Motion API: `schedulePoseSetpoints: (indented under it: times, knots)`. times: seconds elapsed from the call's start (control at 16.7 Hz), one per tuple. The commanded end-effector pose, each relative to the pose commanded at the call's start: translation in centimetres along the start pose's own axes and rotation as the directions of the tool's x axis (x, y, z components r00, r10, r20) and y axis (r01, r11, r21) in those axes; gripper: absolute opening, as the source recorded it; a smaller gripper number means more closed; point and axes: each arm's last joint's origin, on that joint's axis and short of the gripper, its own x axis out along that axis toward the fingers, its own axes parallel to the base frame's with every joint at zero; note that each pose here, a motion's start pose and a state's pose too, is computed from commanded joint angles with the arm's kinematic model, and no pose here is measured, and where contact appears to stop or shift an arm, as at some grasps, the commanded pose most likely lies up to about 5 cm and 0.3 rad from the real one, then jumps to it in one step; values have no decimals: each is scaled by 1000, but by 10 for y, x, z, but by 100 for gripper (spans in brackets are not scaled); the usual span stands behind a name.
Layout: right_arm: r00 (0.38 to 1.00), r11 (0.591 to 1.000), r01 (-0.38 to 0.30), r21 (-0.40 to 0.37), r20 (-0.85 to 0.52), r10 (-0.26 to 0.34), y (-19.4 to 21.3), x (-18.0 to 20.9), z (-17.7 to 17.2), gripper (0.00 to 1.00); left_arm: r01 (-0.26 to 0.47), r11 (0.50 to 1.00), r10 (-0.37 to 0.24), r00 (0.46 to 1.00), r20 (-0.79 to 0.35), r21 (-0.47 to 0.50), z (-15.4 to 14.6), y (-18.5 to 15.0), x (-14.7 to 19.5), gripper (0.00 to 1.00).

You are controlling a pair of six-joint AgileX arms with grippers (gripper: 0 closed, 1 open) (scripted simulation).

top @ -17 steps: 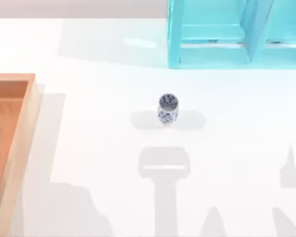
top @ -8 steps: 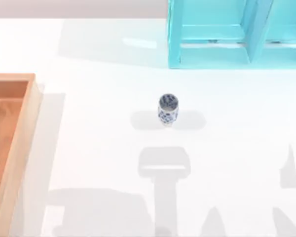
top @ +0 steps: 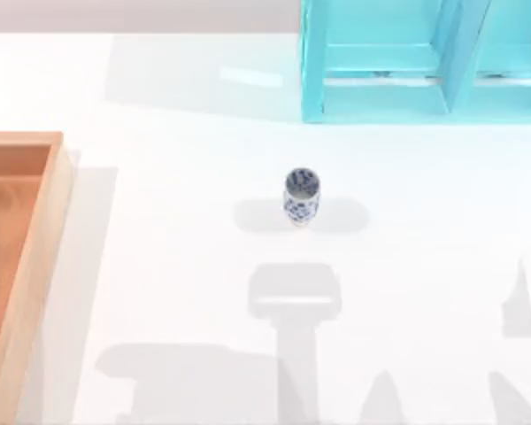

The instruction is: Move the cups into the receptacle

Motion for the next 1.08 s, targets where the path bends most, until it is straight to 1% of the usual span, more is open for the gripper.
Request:
schedulePoseSetpoints:
  times: [0.12,0.24,0.36,0.48,0.54,0.66,0.78,0.9,1.02,1.08]
  knots:
    - [1000,1000,0,0,0,0,0,0,0,100,-3,1000,3,1000,-6,0,10,-4,-1,100]
    - [1000,1000,0,0,0,0,0,0,0,100,-12,1000,12,1000,-17,-1,33,-15,-2,100]
    - [1000,1000,0,0,0,0,0,0,0,100,-27,1000,27,999,-29,-3,68,-34,-1,100]
    - [1000,1000,0,0,0,0,0,0,0,100,-51,999,51,998,-29,-3,109,-66,4,100]
    - [1000,1000,0,0,0,0,0,0,0,100,-64,998,64,998,-22,-3,129,-87,8,100]
    - [1000,1000,0,0,0,0,0,0,0,100,-87,996,87,996,4,-1,165,-141,21,100]
    - [1000,1000,0,0,0,0,0,0,0,100,-99,995,99,994,45,1,187,-206,38,100]
    - [1000,1000,0,0,0,0,0,0,0,100,-98,995,97,991,91,3,192,-273,59,100]
    - [1000,1000,0,0,0,0,0,0,0,100,-85,996,84,988,133,4,184,-332,79,100]
    - [1000,1000,0,0,0,0,0,0,0,100,-77,997,76,986,150,4,178,-356,87,100]
